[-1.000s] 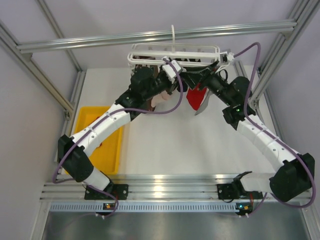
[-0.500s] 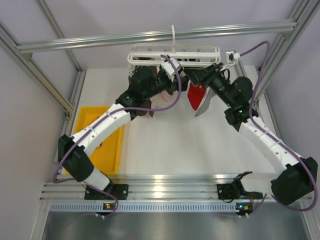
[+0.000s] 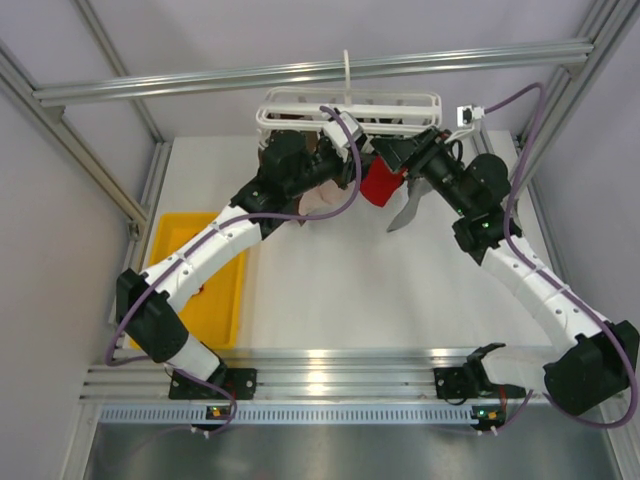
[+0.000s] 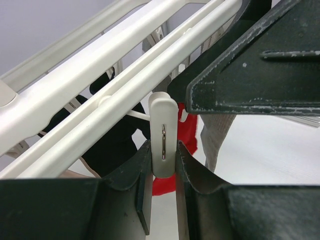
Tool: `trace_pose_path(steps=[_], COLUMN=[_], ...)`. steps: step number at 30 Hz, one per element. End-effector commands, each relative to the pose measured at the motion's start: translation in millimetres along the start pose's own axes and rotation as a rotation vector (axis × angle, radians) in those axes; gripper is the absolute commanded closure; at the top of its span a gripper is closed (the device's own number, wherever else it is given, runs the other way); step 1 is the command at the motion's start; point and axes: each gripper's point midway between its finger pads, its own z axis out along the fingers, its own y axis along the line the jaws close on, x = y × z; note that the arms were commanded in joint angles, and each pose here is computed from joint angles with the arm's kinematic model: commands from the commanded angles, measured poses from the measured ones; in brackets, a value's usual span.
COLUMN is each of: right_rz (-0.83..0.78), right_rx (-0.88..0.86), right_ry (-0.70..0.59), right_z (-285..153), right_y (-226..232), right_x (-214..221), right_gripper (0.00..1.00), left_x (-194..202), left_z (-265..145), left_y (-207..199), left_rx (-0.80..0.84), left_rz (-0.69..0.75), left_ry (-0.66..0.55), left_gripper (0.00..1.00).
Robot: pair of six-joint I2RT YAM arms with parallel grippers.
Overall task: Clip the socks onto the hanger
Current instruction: Open the clamp at the hanger.
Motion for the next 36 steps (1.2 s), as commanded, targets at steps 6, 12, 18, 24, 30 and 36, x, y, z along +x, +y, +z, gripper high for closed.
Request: trace_pose_path(steps=[6,12,18,24,30,36], right_rz=[-0.065,-0.079,-0.082,-0.083,-0.095,-0.090], right_rx=[-0.118,-0.132,-0.119,-0.111,-0.133,-0.133], right_ry=[-0.021,-0.045,-0.063,-0.067,-0.058,-0.047], right_z=[3,9,11,8,6,8], right_y=[13,14,12,10,13,12], right_x=[-3,-8,-12,-15,-14,-14], right_gripper=[0.37,0.43,0.68,1.00,1.00,1.00], left_x=[-29,-26,-19,-9,-5,-6], left_z=[-2,-1,-1,-6,-30,-75], left_y=[-25,-31,-31,-31,-30,-9], left_rx=[0.123,0.159,0.166,0.149,0.105,0.015], left_rz=[0.005,0.006,0.009,-0.009,-0.088,-0.278], left_ry=[-0.067,-0.060,-0.042,-0.013,0.005,0.056], left_gripper=[1.00,1.00,1.00,0.88,0.36,0.30])
